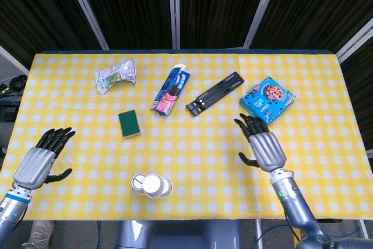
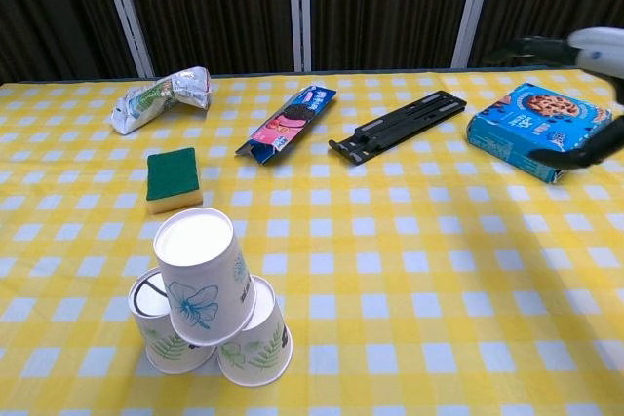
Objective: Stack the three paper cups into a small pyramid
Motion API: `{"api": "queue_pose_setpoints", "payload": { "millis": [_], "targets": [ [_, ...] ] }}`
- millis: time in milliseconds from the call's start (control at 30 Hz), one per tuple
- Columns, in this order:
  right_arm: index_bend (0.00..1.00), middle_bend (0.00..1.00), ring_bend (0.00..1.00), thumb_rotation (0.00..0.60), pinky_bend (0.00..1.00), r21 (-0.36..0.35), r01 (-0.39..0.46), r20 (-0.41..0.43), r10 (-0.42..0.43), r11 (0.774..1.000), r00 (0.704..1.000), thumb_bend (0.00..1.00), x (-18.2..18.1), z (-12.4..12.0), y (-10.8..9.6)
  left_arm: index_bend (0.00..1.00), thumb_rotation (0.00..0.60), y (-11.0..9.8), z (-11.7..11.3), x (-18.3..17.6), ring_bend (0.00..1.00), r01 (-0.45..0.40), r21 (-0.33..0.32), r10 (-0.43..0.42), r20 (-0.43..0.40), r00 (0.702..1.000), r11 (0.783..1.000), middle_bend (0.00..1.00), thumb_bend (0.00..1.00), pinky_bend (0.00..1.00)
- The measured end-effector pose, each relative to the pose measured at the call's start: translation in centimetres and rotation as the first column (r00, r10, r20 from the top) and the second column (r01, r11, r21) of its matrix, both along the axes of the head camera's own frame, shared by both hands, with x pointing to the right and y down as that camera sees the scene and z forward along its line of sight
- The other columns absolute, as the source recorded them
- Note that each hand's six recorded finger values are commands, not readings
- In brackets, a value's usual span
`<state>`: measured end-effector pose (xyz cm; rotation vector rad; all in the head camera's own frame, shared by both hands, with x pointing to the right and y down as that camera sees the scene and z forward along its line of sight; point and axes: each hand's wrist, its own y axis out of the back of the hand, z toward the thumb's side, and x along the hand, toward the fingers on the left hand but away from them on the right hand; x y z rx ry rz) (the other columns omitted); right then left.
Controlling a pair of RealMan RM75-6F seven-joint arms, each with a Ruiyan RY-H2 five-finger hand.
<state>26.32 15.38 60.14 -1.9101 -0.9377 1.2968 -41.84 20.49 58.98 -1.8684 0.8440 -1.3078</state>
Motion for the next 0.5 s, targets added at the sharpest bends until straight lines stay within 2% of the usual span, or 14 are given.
{"api": "queue_pose_setpoints", "payload": {
  "millis": [233, 400, 500],
  "targets": [
    [0.03, 0.0, 0.0, 0.6, 0.0, 0.047, -0.108, -0.125, 0.113, 0.993, 0.986, 0.2, 8.9, 0.9, 2.6, 0.0, 0.6, 0.1, 0.4, -0.8, 0.0, 0.037, 0.034, -0.038, 0.022, 0.999, 0.999, 0.0, 0.25, 0.0],
    [0.03, 0.0, 0.0, 0.6, 0.0, 0.096, -0.168, -0.124, 0.179, 0.981, 0.976, 0.2, 12.8, 0.4, 4.7, 0.0, 0.6, 0.2, 0.6, -1.6, 0.0, 0.077, 0.073, -0.08, 0.036, 0.996, 0.994, 0.0, 0.25, 0.0],
    [0.03, 0.0, 0.0, 0.6, 0.0, 0.12, -0.168, -0.111, 0.181, 0.978, 0.977, 0.2, 13.9, 0.3, 5.5, 0.0, 0.6, 0.3, 0.8, -1.8, 0.0, 0.086, 0.079, -0.09, 0.048, 0.995, 0.993, 0.0, 0.25, 0.0]
  ]
}}
